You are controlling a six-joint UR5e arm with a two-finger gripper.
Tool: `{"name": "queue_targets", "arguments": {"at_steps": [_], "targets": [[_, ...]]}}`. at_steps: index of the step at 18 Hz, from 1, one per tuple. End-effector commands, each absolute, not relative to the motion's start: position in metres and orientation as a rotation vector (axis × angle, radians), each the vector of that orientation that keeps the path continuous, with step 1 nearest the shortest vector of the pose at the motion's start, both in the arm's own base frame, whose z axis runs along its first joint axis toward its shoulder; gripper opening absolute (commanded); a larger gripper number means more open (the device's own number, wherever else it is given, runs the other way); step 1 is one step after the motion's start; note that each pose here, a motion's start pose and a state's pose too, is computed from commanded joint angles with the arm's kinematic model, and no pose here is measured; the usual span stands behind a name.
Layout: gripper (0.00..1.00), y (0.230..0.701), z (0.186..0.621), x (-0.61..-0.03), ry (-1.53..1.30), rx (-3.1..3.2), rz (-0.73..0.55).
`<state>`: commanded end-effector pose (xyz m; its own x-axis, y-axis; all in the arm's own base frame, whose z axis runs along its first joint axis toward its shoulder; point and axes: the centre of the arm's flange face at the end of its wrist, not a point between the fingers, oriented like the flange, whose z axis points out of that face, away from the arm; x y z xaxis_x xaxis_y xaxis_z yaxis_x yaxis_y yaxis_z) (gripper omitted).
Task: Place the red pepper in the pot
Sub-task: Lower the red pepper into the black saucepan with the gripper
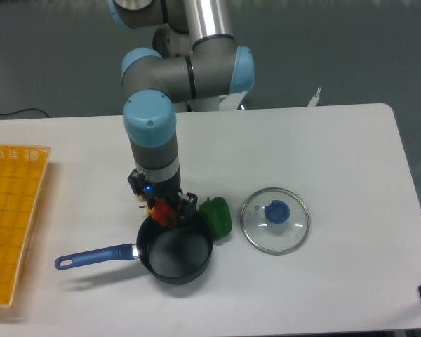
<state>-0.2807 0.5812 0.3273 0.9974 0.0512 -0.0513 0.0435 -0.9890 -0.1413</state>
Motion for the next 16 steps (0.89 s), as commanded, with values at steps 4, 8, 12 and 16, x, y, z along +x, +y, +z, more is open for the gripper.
{"name": "queue_targets", "arguments": {"at_steps": [4, 8, 12, 16], "targets": [[0.51, 0.591, 0.313, -0.289, -0.090, -2.961, 0.124], [0.51, 0.596, 0.299, -0.299, -0.100, -2.982, 0.155], [0.51, 0.598, 0.282, -0.303, -0.099, -3.002, 0.146], [0.53, 0.599, 0.262, -0.304, -0.105, -3.042, 0.143]]}}
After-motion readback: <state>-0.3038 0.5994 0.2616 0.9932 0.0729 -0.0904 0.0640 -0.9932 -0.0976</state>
